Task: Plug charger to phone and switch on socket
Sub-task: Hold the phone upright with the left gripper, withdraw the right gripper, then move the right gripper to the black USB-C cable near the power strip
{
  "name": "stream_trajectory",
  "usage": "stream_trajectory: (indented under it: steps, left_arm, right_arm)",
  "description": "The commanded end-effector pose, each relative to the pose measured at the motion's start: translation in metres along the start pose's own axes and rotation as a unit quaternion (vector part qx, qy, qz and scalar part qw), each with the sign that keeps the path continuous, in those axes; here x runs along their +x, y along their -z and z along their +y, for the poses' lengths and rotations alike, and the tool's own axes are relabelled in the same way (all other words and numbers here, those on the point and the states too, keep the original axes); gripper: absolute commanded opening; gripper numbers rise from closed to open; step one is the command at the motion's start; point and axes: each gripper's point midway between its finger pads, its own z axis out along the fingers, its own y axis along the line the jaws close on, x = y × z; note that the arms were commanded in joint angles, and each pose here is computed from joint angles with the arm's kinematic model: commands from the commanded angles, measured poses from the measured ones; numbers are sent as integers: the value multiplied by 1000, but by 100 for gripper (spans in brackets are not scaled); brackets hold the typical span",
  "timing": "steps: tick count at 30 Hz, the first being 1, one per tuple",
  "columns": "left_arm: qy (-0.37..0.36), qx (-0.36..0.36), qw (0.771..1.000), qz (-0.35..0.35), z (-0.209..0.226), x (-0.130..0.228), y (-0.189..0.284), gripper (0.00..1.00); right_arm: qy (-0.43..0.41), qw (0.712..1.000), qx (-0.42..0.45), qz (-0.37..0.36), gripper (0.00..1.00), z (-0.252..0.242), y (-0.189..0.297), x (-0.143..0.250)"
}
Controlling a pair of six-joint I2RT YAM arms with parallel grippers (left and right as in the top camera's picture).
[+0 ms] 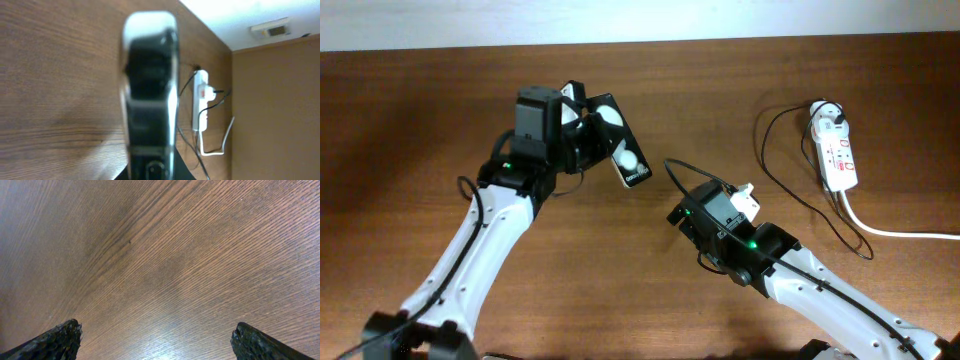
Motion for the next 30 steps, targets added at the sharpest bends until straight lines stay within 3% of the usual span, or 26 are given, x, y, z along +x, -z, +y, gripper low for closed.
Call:
stream_trajectory:
  steps: [1, 8, 14, 20, 23, 28, 30]
  left_arm:
    - [-14, 13, 1000, 15, -6, -2, -8, 0]
    - [-15, -53, 989, 137, 40, 53, -10, 0]
    - [-12, -63, 986, 152, 56, 58, -27, 0]
    - [-15, 41, 972, 230, 42, 79, -34, 0]
    - [54, 157, 947, 274, 12, 76, -7, 0]
    - [99, 255, 914, 300, -8, 64, 24, 0]
    - [121, 260, 906, 311, -11, 64, 27, 0]
  right_arm:
    - [6, 1000, 3, -6, 99, -2, -1, 0]
    - [6, 1000, 3, -6, 99, -2, -1, 0]
    - [6, 1000, 4, -6, 99, -2, -1, 0]
    - [7, 1000, 15, -4, 99, -8, -1, 1]
    - [9, 999, 28, -14, 99, -13, 0, -2]
    - [9, 999, 29, -18, 99, -14, 0, -3]
    - [10, 999, 33, -32, 99, -15, 0, -8]
